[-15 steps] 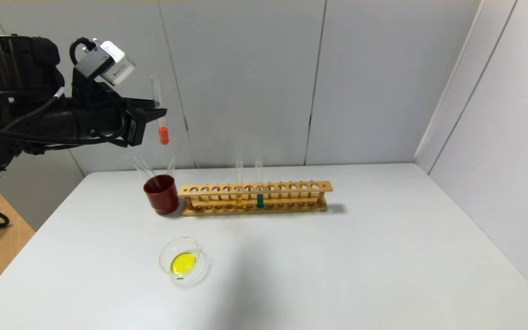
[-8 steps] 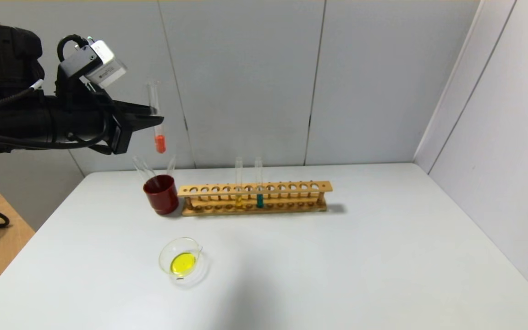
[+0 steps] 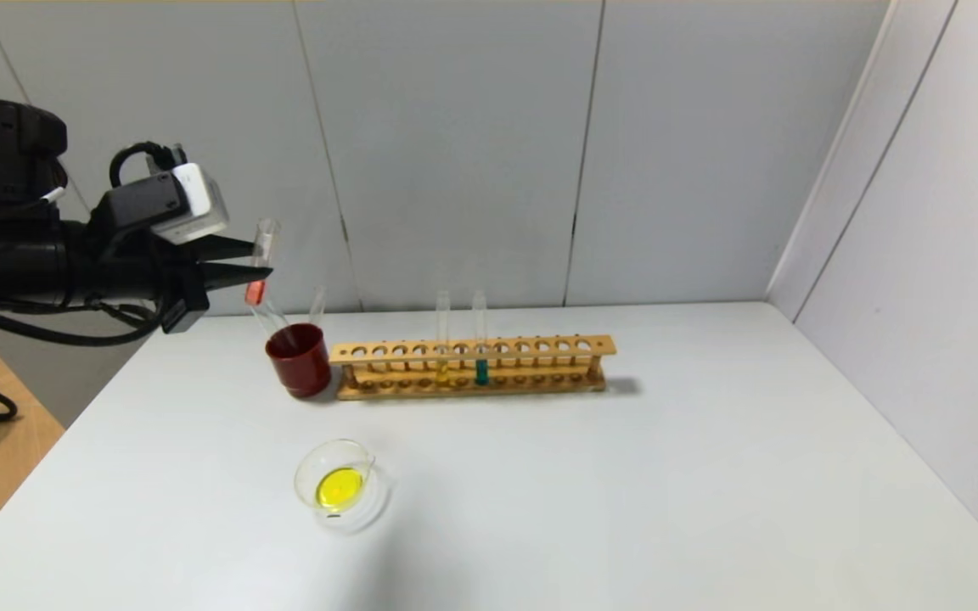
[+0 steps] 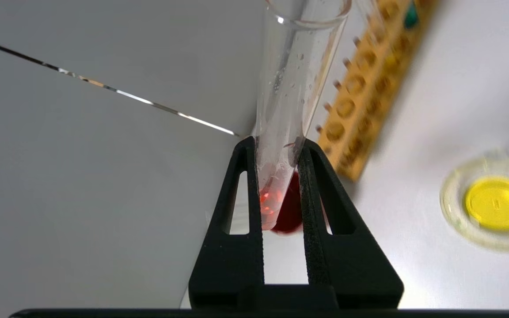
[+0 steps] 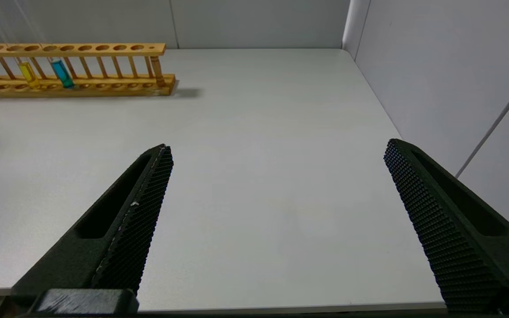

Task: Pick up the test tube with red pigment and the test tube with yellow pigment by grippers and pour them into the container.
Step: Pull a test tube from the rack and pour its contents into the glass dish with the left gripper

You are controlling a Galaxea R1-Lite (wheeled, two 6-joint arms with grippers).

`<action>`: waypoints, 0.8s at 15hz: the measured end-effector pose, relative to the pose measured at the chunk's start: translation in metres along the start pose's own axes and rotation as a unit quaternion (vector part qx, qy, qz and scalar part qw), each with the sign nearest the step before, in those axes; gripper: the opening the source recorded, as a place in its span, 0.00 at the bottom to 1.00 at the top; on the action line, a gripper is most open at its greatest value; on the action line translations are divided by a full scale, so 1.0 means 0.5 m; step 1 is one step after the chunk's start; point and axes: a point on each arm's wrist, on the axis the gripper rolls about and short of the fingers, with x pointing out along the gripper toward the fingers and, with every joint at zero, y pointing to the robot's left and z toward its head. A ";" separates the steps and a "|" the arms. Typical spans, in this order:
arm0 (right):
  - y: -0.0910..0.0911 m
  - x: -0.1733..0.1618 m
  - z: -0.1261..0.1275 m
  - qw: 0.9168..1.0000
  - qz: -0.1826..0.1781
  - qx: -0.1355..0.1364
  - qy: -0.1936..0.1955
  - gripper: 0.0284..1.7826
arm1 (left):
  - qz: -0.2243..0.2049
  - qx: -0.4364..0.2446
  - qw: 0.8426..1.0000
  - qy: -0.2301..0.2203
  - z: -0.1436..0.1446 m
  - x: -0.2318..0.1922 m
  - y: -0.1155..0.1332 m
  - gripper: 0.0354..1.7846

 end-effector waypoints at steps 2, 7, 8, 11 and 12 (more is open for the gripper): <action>0.000 0.000 0.000 1.000 0.000 0.000 0.000 0.98 | -0.009 0.037 0.999 0.009 -0.010 0.001 -0.008 0.15; 0.000 0.000 0.000 1.000 0.000 0.000 0.000 0.98 | -0.023 0.108 0.993 0.034 -0.048 -0.006 -0.028 0.15; 0.000 0.000 0.000 1.000 0.000 0.000 0.000 0.98 | -0.023 0.117 0.992 0.038 -0.055 -0.008 -0.030 0.15; 0.000 0.000 0.000 1.000 0.000 0.000 0.000 0.98 | -0.037 0.153 0.986 0.046 -0.073 -0.011 -0.044 0.15; 0.000 0.000 0.000 1.000 0.000 0.000 0.000 0.98 | -0.044 0.154 0.986 0.048 -0.079 -0.010 -0.053 0.15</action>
